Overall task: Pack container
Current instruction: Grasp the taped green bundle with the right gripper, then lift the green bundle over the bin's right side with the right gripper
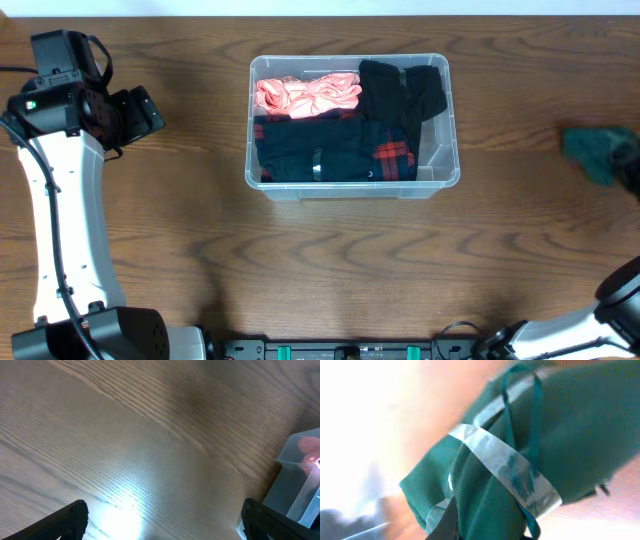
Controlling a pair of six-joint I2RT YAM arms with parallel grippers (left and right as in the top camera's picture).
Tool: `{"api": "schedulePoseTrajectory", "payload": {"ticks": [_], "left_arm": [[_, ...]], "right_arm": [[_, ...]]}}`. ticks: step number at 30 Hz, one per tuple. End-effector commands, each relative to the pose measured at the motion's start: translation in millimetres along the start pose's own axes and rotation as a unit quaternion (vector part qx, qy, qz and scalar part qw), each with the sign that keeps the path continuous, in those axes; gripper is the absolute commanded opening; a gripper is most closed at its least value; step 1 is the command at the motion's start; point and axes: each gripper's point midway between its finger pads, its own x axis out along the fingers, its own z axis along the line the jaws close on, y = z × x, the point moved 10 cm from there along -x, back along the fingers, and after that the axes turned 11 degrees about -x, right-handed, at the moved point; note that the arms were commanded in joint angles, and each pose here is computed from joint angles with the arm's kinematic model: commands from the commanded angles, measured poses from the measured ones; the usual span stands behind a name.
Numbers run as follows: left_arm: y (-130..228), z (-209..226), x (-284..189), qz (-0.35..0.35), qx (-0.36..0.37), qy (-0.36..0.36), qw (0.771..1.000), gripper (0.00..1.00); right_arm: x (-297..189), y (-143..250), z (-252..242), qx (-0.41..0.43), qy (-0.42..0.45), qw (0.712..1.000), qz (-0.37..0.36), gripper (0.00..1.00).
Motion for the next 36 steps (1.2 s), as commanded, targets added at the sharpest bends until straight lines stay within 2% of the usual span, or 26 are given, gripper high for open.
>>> {"api": "schedulePoseTrajectory", "payload": {"ticks": [1, 9, 16, 18, 23, 31, 36], "left_arm": [[-2, 1, 1, -0.003, -0.009, -0.002, 1.0, 0.98], [-5, 0, 1, -0.013, -0.01, 0.003, 1.0, 0.98], [-5, 0, 1, -0.013, -0.01, 0.003, 1.0, 0.98], [-5, 0, 1, -0.013, -0.01, 0.003, 1.0, 0.98], [-5, 0, 1, -0.013, -0.01, 0.003, 1.0, 0.98], [-4, 0, 1, -0.012, -0.01, 0.003, 1.0, 0.98], [-4, 0, 1, -0.013, -0.01, 0.003, 1.0, 0.98]], "right_arm": [[-37, -28, 79, -0.087, -0.129, 0.987, -0.044, 0.01], [-60, 9, 206, -0.202, -0.272, 0.941, 0.001, 0.01], [-67, 68, 278, -0.278, -0.294, 0.912, 0.067, 0.01], [-63, 85, 289, -0.3, -0.3, 0.9, 0.096, 0.01], [-51, 126, 295, -0.324, -0.223, 0.905, 0.162, 0.01], [-29, 167, 297, -0.339, -0.179, 0.904, 0.192, 0.01], [-26, 177, 294, -0.411, -0.216, 0.864, 0.192, 0.01]]}}
